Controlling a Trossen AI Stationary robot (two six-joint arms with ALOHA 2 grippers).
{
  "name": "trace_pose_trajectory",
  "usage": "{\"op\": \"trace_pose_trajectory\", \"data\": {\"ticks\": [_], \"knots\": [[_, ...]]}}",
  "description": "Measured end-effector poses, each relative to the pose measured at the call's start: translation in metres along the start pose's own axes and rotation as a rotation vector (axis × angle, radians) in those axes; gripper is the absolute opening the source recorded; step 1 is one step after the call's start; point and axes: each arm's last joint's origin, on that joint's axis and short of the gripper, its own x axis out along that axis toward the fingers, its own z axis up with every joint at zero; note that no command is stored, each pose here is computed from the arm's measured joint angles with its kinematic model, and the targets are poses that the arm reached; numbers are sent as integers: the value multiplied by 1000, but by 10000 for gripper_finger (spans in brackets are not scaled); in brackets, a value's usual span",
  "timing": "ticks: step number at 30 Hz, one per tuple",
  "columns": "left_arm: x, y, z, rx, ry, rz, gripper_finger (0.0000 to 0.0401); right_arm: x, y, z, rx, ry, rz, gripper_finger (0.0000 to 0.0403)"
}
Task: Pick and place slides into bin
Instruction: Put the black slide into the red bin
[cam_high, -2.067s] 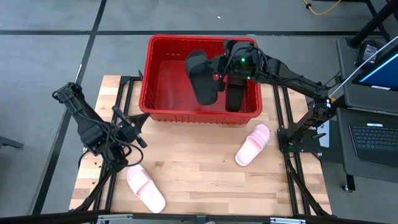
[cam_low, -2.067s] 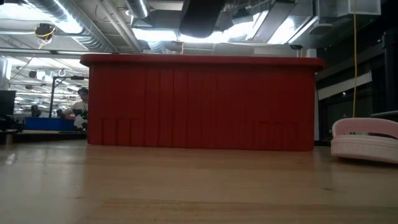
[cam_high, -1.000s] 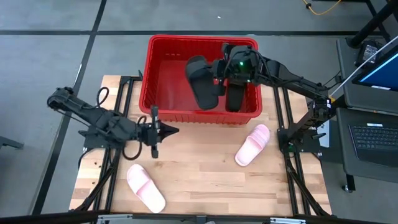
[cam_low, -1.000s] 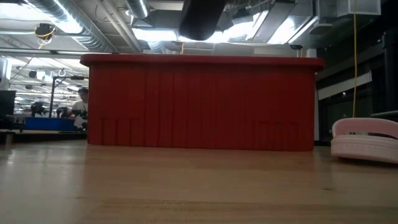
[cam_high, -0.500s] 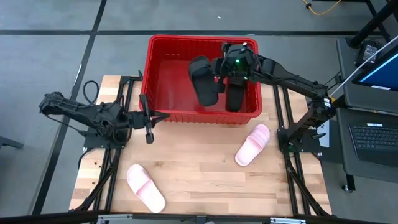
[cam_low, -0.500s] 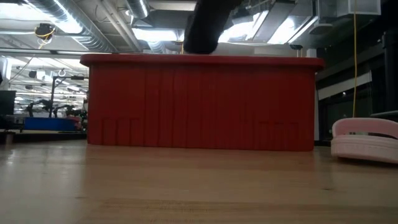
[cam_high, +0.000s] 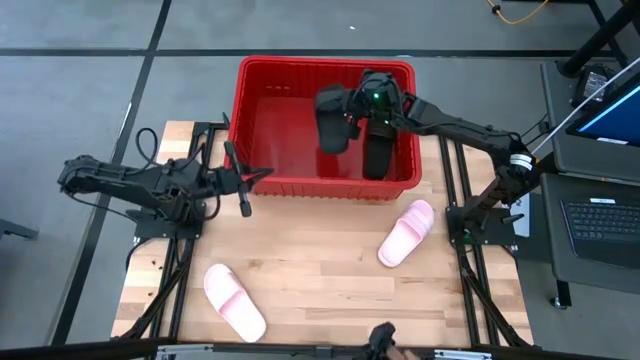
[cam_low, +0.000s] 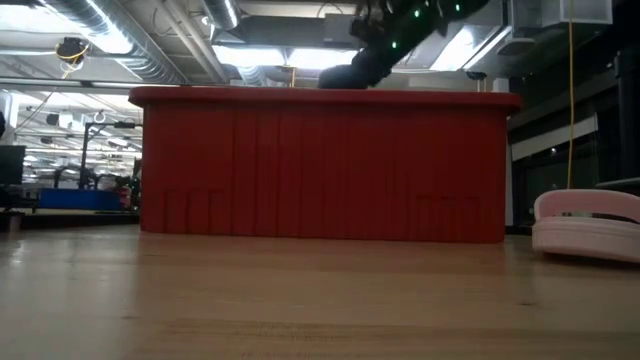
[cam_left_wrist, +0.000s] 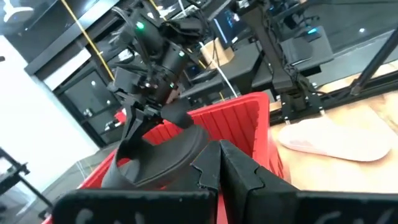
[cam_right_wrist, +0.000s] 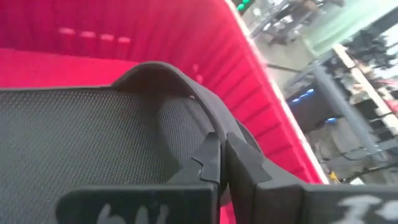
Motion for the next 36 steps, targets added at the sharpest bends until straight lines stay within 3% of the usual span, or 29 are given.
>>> {"op": "trace_pose_trajectory", "data": {"ticks": [9, 15, 23, 36], "knots": [[1, 4, -2, -84, 11, 28, 2, 15, 1, -32, 51, 33, -44, 14], [0, 9, 5, -172, -55, 85, 2, 15, 2, -34, 50, 45, -39, 14], [0, 10, 8, -184, -79, 96, 2, 22, -6, -50, 68, 107, -48, 14], [0, 13, 6, -189, -39, 178, 2, 38, 11, -120, 108, 136, -68, 14]]}}
